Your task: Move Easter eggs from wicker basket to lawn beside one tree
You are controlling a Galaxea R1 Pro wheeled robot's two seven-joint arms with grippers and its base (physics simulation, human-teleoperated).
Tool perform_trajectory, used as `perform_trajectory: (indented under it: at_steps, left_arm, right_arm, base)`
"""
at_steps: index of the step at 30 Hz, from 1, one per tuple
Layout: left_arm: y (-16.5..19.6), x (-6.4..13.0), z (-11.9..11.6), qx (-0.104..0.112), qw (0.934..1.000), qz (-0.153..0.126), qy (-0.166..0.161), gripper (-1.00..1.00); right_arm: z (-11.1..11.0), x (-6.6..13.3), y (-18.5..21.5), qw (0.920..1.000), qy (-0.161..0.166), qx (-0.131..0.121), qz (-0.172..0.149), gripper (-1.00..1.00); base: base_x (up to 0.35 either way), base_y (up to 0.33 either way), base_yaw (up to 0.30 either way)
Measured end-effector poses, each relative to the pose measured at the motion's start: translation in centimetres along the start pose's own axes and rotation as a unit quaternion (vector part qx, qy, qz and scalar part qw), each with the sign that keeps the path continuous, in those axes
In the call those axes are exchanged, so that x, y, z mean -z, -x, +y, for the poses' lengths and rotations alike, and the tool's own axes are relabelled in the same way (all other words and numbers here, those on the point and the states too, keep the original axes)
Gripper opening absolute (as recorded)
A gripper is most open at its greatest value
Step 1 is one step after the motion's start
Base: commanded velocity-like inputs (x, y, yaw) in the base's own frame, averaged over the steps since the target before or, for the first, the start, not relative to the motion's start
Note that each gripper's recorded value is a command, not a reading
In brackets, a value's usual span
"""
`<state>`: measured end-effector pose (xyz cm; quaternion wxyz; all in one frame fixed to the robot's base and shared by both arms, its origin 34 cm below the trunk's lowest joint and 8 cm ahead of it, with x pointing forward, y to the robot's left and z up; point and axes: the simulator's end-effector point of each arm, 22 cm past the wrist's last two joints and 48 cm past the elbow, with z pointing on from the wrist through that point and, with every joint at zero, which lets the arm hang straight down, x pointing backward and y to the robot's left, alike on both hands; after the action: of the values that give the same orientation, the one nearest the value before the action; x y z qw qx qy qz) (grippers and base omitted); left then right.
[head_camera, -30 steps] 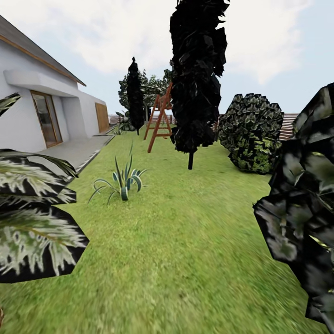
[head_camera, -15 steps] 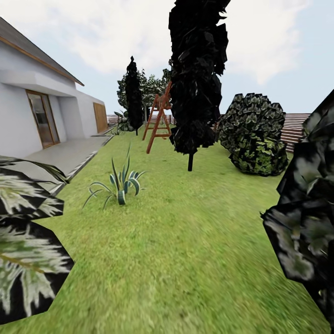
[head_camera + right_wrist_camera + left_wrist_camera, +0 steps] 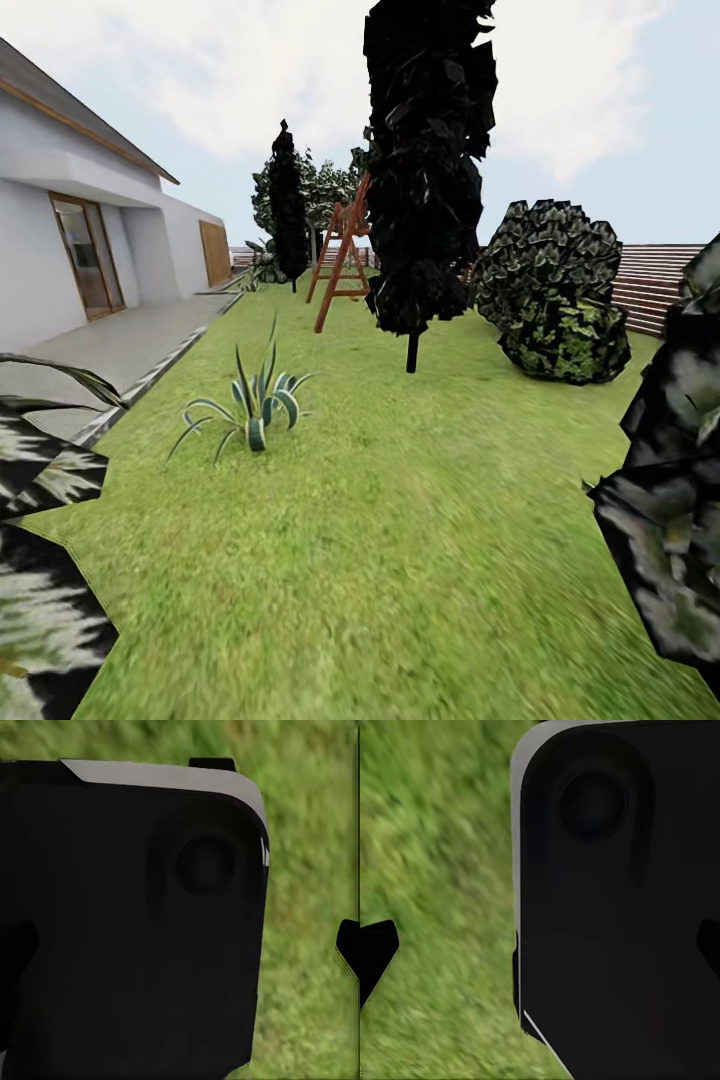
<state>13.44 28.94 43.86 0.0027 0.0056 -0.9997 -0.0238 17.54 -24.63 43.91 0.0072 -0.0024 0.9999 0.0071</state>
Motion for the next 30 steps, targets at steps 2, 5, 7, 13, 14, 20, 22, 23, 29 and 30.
perform_trajectory:
  at_steps: [2, 5, 7, 13, 14, 20, 22, 23, 29, 30]
  left_arm:
    - [0.0, 0.0, 0.0, 0.0, 1.0, 0.0, 0.0, 1.0]
    - [0.0, 0.0, 0.0, 0.0, 1.0, 0.0, 0.0, 1.0]
    - [0.0, 0.0, 0.0, 0.0, 1.0, 0.0, 0.0, 1.0]
    - [0.0, 0.0, 0.0, 0.0, 1.0, 0.0, 0.0, 1.0]
    - [0.0, 0.0, 0.0, 0.0, 1.0, 0.0, 0.0, 1.0]
    - [0.0, 0.0, 0.0, -0.001, 1.0, 0.0, 0.0, 1.0]
    - [0.0, 0.0, 0.0, -0.001, 1.0, 0.0, 0.0, 1.0]
    - [0.0, 0.0, 0.0, -0.001, 1.0, 0.0, 0.0, 1.0]
    - [0.0, 0.0, -0.01, -0.001, 1.0, 0.0, 0.0, 1.0]
    - [0.0, 0.0, 0.0, 0.0, 1.0, 0.0, 0.0, 1.0]
  right_arm:
    - [0.0, 0.0, 0.0, 1.0, 0.0, 0.0, 0.0, 1.0]
    - [-0.01, 0.0, 0.0, 1.0, 0.0, 0.0, 0.0, 1.0]
    - [-0.01, 0.0, 0.0, 1.0, 0.0, 0.0, 0.0, 1.0]
    - [-0.01, 0.0, -0.03, 1.0, 0.0, 0.0, 0.001, 1.0]
    - [0.0, 0.0, -0.13, 1.0, 0.0, 0.0, 0.001, 1.0]
    - [-0.01, 0.0, -0.05, 1.0, 0.0, 0.001, -0.001, 1.0]
    - [-0.01, 0.0, -0.05, 1.0, 0.0, 0.001, -0.001, 1.0]
    - [-0.01, 0.0, -0.05, 1.0, 0.0, 0.001, -0.001, 1.0]
    - [-0.01, 0.0, -0.02, 1.0, 0.0, 0.0, -0.001, 1.0]
    - [0.0, 0.0, -0.02, 1.0, 0.0, 0.0, -0.001, 1.0]
  base:
    - [0.334, 0.0, 0.0]
    - [0.334, 0.0, 0.0]
    - [0.334, 0.0, 0.0]
    - [0.334, 0.0, 0.0]
    - [0.334, 0.0, 0.0]
    - [0.334, 0.0, 0.0]
    - [0.334, 0.0, 0.0]
    - [0.334, 0.0, 0.0]
    - [0.334, 0.0, 0.0]
    - [0.334, 0.0, 0.0]
